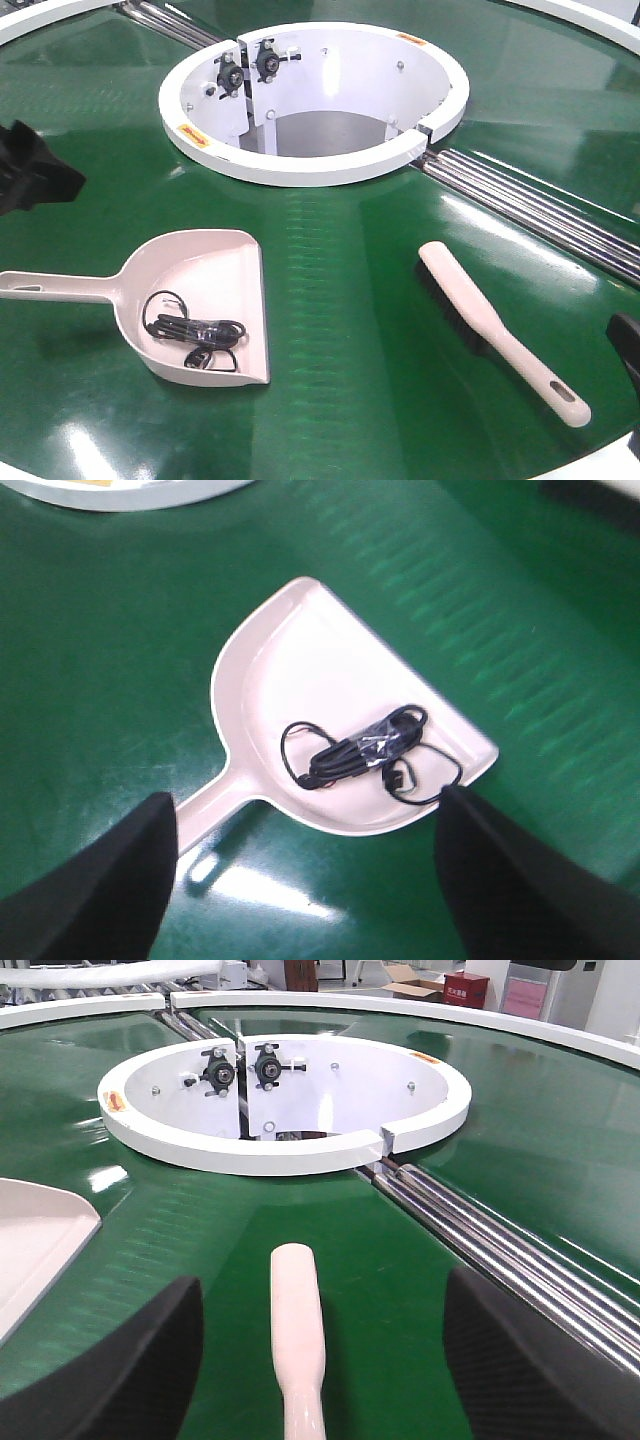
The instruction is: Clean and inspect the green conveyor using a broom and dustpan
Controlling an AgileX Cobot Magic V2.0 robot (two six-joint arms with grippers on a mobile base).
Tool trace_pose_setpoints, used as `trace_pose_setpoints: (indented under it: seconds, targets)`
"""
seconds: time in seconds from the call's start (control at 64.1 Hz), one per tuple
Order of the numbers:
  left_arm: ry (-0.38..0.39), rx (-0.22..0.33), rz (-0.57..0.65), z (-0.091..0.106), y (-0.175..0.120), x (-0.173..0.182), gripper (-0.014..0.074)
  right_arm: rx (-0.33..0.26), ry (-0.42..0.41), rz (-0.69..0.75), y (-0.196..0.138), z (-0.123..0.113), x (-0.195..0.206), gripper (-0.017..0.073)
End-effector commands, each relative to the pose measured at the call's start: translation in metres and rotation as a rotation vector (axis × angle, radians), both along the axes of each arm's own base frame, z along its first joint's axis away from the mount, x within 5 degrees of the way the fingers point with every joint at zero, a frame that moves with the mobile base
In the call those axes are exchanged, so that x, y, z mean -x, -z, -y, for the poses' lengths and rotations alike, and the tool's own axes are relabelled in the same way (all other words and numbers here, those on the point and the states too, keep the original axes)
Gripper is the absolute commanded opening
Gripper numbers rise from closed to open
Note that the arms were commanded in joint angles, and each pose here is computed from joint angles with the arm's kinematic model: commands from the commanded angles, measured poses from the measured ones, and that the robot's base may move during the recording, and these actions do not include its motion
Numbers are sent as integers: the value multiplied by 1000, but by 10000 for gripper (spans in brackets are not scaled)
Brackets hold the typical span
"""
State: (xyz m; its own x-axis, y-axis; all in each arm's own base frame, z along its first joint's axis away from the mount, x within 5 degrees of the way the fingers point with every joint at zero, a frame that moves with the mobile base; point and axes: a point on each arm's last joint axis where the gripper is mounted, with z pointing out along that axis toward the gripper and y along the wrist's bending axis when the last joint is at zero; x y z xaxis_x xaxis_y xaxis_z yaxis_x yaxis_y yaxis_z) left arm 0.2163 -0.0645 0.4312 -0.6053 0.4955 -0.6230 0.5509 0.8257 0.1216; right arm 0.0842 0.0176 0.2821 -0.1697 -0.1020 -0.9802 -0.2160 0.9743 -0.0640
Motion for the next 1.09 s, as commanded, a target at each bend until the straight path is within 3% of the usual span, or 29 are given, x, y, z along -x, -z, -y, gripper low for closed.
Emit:
trace_pose_setpoints:
  seconds: [0.0, 0.14, 0.359, 0.577, 0.702, 0.78, 0.858, 0.921, 1.077]
  targets:
    - [-23, 86, 122, -3, -16, 23, 512, -24, 12, 97, -16, 1, -1, 498]
    - [-60, 150, 279, -11, -3, 50, 512, -24, 12, 98, -16, 1, -1, 498]
    - [-122, 230, 574, -28, 56, 96, 512, -24, 12, 98, -16, 1, -1, 498]
    - [-162, 256, 692, -39, 143, 123, 512, -23, 12, 98, -16, 1, -1, 490]
    - [-189, 303, 789, -43, 161, 130, 498, -23, 12, 98, -16, 1, -1, 407]
    - [-198, 325, 808, -43, 160, 132, 409, -23, 12, 98, -16, 1, -1, 276]
    - [-197, 324, 803, -43, 160, 132, 185, -23, 12, 98, -16, 1, -1, 76]
    - [-197, 325, 805, -43, 160, 133, -3, -23, 12, 98, -16, 1, -1, -15]
    - [-199, 329, 820, -44, 159, 133, -8, -21, 11, 90, -15, 1, -1, -8]
